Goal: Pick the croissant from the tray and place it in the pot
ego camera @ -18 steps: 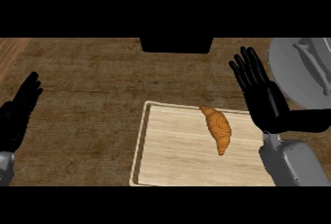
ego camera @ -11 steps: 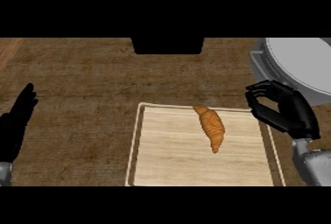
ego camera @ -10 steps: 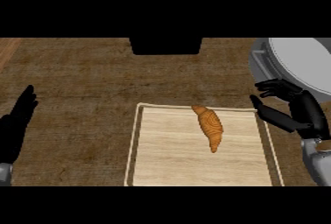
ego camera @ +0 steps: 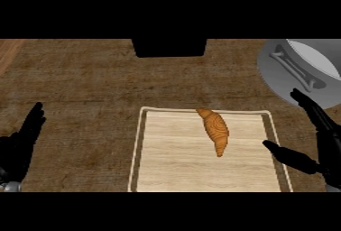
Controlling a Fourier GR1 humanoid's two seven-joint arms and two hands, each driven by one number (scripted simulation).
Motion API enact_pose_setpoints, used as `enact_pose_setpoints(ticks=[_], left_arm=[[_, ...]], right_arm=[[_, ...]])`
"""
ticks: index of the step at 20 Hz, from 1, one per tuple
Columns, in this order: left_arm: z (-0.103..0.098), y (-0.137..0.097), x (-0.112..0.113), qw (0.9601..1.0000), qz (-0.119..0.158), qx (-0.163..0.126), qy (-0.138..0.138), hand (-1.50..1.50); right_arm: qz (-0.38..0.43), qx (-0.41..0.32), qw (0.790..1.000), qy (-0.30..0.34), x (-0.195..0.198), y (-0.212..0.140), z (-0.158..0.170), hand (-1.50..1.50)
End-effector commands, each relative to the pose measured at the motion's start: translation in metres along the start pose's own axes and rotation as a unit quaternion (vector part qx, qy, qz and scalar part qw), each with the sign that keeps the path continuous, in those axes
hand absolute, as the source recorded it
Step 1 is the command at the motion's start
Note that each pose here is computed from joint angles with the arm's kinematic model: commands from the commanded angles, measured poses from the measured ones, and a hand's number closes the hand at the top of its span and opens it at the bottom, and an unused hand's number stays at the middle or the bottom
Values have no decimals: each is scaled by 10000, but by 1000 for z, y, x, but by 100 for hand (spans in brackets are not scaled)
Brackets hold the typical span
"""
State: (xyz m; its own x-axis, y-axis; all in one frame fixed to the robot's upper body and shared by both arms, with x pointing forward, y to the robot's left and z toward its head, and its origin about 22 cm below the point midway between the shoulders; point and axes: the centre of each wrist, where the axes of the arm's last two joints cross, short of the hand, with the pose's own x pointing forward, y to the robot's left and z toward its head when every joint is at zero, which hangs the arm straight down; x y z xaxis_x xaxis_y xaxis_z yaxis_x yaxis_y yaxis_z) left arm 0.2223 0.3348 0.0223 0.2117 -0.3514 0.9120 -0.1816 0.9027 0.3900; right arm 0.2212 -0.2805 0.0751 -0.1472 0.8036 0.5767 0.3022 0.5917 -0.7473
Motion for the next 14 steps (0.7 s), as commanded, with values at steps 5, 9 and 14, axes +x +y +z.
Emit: enact_pose_setpoints(ticks=[5,9,14], left_arm=[[-12,-11,1,9998,83,-119,-97,0],[-9,-13,6,9996,11,-267,-112,0],[-14,-16,13,9995,-53,-245,-202,0]], right_arm=[[989,826,9905,480,70,-33,-10,-150],[1275,1404,9786,804,103,-6,-24,-150],[2176,2561,9326,1317,125,-1,-37,-150]])
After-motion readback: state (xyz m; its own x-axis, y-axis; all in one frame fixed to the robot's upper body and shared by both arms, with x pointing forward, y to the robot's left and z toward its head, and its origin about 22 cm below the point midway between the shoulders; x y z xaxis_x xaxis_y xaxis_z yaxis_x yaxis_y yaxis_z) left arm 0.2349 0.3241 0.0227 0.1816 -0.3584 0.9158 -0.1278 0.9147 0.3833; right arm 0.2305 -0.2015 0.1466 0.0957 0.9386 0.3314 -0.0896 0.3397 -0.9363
